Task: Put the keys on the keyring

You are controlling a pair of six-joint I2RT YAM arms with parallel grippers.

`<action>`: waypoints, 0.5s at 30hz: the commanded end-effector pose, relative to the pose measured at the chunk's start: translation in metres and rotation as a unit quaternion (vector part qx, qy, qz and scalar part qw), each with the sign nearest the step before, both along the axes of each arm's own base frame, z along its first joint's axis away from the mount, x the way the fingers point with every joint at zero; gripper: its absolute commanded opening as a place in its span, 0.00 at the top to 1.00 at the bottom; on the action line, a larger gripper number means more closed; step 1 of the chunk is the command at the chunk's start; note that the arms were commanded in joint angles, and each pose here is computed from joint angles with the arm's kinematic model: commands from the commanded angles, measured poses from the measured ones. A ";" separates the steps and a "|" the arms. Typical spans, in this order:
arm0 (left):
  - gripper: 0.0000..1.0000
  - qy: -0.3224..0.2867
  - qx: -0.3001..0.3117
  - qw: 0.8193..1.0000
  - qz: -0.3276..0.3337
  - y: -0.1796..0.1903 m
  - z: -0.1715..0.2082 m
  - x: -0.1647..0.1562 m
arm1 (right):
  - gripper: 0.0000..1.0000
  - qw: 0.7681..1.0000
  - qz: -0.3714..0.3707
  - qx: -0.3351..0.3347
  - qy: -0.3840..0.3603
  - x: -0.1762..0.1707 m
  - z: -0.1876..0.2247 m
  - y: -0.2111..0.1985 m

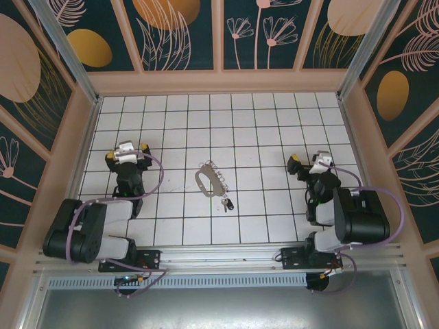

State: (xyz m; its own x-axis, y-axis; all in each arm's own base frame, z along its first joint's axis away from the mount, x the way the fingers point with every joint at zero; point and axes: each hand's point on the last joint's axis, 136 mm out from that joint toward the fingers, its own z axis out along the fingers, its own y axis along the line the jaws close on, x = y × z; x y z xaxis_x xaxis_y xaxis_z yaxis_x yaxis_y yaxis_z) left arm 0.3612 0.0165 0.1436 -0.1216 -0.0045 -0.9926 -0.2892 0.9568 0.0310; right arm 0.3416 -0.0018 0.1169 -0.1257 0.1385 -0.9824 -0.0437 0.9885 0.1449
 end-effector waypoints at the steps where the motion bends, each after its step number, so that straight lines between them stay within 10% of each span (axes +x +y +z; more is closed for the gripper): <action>1: 0.01 -0.040 0.002 0.999 -0.027 -0.002 0.009 0.004 | 0.01 0.998 -0.012 0.002 -0.064 0.008 0.025 -0.007; 15: 0.01 -0.029 -0.047 0.998 -0.041 0.014 -0.007 0.011 | 0.01 0.999 -0.037 -0.027 -0.021 0.028 0.013 -0.003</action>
